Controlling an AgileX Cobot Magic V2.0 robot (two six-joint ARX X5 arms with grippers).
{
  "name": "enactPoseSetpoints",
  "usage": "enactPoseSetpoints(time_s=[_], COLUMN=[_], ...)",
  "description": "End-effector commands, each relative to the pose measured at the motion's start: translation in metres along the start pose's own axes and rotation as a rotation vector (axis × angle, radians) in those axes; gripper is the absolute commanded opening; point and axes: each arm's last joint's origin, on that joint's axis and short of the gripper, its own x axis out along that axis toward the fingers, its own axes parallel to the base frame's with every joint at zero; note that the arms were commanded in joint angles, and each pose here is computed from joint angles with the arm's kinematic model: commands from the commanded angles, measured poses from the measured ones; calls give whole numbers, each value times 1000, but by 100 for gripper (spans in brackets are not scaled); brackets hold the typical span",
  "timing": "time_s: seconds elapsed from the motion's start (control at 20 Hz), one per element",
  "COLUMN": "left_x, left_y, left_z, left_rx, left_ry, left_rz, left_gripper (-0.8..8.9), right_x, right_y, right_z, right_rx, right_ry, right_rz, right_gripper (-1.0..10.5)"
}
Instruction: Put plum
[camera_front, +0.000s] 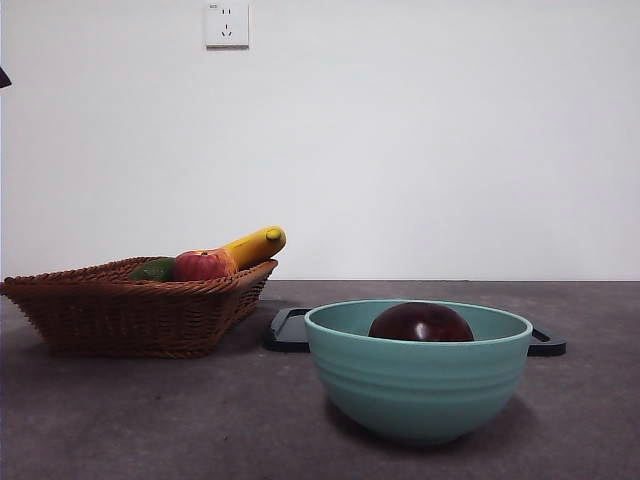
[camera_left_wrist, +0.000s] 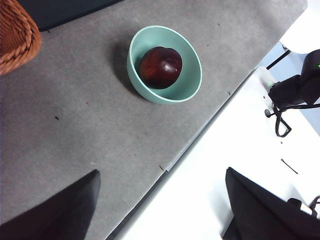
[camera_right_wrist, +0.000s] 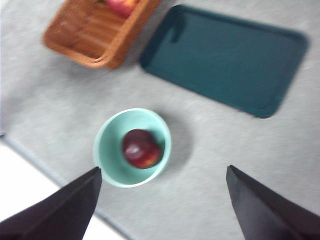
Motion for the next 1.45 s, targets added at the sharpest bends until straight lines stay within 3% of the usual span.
enactPoseSetpoints(time_s=[0.05, 0.25, 0.6, 1.2, 1.45], left_x=[-1, -1, -1, -1, -1], left_y=[-1, -1, -1, -1, -1], left_z=[3, 3, 3, 3, 3], left_rx=[24, 24, 25, 25, 27], left_ry=[-7, -7, -8, -8, -11], left_rz=[-8, -8, -8, -8, -8], left_gripper=[401, 401, 401, 401, 401], right_x=[0, 23, 108, 204, 221], right_y=[3, -2, -20, -13, -12], right_z=[3, -2, -23, -31, -36], right_rx=[-7, 28, 118, -13, -30], right_ry=[21, 105, 195, 278, 308], right_rz=[43, 70, 113, -64, -73], right_gripper=[400, 400, 399, 196, 78])
